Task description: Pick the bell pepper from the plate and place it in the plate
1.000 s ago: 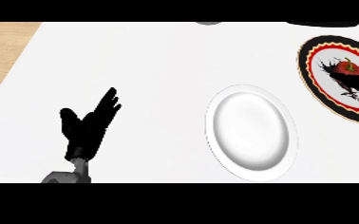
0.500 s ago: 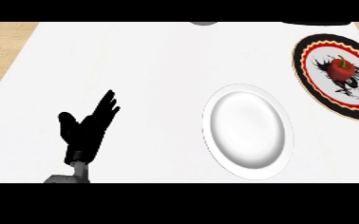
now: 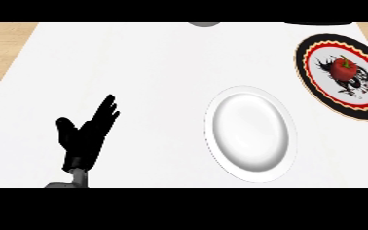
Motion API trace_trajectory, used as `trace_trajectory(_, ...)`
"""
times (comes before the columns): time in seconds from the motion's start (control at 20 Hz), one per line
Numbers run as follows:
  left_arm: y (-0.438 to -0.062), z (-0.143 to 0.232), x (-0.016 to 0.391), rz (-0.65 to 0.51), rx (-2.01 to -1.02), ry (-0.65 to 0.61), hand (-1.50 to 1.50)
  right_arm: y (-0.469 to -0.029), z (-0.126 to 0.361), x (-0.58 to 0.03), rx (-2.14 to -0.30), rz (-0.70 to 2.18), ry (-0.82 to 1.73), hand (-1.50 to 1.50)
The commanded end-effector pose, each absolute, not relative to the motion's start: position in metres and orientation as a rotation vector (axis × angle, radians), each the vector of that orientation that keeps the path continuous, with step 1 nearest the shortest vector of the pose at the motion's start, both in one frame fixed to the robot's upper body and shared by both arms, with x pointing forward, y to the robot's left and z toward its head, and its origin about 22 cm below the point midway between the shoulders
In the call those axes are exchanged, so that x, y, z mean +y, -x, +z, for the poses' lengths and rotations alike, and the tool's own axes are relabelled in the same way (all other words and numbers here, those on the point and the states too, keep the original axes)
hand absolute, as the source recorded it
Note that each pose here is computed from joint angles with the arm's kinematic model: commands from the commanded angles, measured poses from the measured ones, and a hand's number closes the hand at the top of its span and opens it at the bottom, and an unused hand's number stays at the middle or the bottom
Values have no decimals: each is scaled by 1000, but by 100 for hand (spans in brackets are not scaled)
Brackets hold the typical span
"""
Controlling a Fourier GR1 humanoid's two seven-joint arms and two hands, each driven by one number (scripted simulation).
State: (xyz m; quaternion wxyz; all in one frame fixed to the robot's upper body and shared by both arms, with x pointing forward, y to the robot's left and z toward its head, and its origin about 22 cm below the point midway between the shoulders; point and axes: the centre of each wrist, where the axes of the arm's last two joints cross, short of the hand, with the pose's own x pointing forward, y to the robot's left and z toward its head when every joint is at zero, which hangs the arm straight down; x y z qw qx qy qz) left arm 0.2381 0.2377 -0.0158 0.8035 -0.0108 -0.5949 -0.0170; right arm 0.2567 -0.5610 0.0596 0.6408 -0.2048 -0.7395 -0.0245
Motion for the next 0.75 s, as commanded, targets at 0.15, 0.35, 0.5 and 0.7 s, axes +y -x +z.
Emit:
trace_trajectory(0.15,-228,-23,246,-29,-1203,21,0,-220,60,-583,-1675,73,464,-150)
trace_trajectory(0.35,-235,-25,236,-18,-1198,19,0,-205,30,-576,-1659,96,490,-150)
trace_trajectory(0.5,-251,-28,240,-26,-1197,4,0,-196,34,-583,-1621,126,492,-150)
trace_trajectory(0.7,-232,-29,234,-8,-1206,34,0,-178,33,-591,-1620,97,499,-150)
